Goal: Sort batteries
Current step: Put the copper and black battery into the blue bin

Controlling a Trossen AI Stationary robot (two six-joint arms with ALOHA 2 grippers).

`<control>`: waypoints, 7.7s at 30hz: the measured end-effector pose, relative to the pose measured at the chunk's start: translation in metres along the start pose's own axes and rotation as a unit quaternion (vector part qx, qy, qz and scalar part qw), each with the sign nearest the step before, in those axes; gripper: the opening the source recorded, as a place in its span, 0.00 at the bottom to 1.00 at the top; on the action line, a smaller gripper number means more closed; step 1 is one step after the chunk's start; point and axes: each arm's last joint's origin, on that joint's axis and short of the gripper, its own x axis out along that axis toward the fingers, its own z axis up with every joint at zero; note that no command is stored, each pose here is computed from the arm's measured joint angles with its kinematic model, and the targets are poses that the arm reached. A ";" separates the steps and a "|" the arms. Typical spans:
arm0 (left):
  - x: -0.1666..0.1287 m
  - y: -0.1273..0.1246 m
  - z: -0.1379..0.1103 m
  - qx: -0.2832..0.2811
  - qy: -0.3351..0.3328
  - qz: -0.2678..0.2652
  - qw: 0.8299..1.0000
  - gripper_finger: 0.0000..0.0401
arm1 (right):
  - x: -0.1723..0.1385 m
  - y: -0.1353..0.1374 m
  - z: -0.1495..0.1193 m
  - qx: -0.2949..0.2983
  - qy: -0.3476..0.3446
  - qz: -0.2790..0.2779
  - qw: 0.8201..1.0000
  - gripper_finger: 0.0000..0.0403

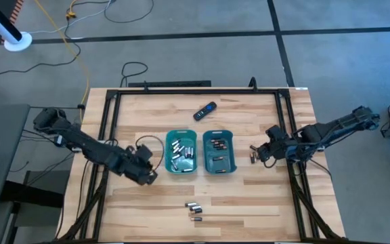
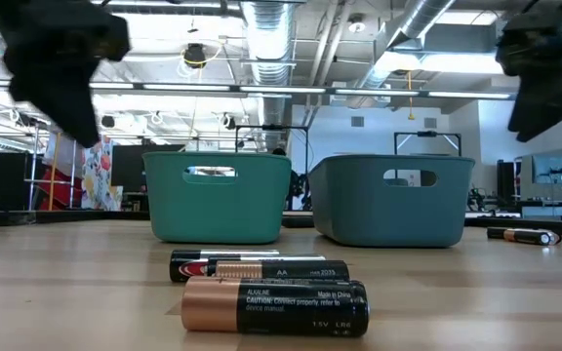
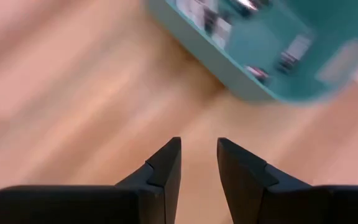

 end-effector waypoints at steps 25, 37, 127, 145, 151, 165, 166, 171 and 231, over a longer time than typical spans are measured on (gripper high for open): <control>0.014 0.033 -0.040 0.056 -0.022 -0.097 0.993 0.25 | 0.076 -0.006 0.062 -0.047 0.126 -0.034 0.990 0.38; 0.014 0.033 -0.040 0.082 -0.024 -0.097 0.992 0.25 | 0.111 -0.014 0.063 -0.091 0.183 -0.098 0.974 0.56; 0.013 0.028 -0.036 0.041 -0.057 -0.113 0.991 0.25 | 0.200 0.146 0.079 -0.243 0.226 -0.132 0.934 0.19; 0.012 0.027 -0.036 0.074 -0.057 -0.118 0.989 0.25 | 0.156 0.144 0.092 -0.198 0.210 -0.138 0.947 0.39; 0.014 0.028 -0.033 0.068 -0.059 -0.110 0.990 0.25 | 0.093 0.145 0.108 -0.152 0.129 -0.106 0.974 0.37; 0.004 0.061 0.000 0.109 -0.085 -0.089 0.986 0.25 | 0.017 0.069 0.072 0.070 0.090 -0.225 0.968 0.35; 0.002 0.064 0.002 0.112 -0.089 -0.089 0.986 0.25 | 0.018 0.063 0.066 0.089 0.086 -0.227 0.966 0.35; -0.009 0.077 0.009 0.127 -0.111 -0.099 0.981 0.25 | 0.024 0.039 0.037 0.198 0.063 -0.208 0.956 0.35; -0.019 0.099 0.010 0.166 -0.112 -0.082 0.976 0.25 | 0.090 -0.012 0.002 0.296 0.161 -0.221 0.915 0.03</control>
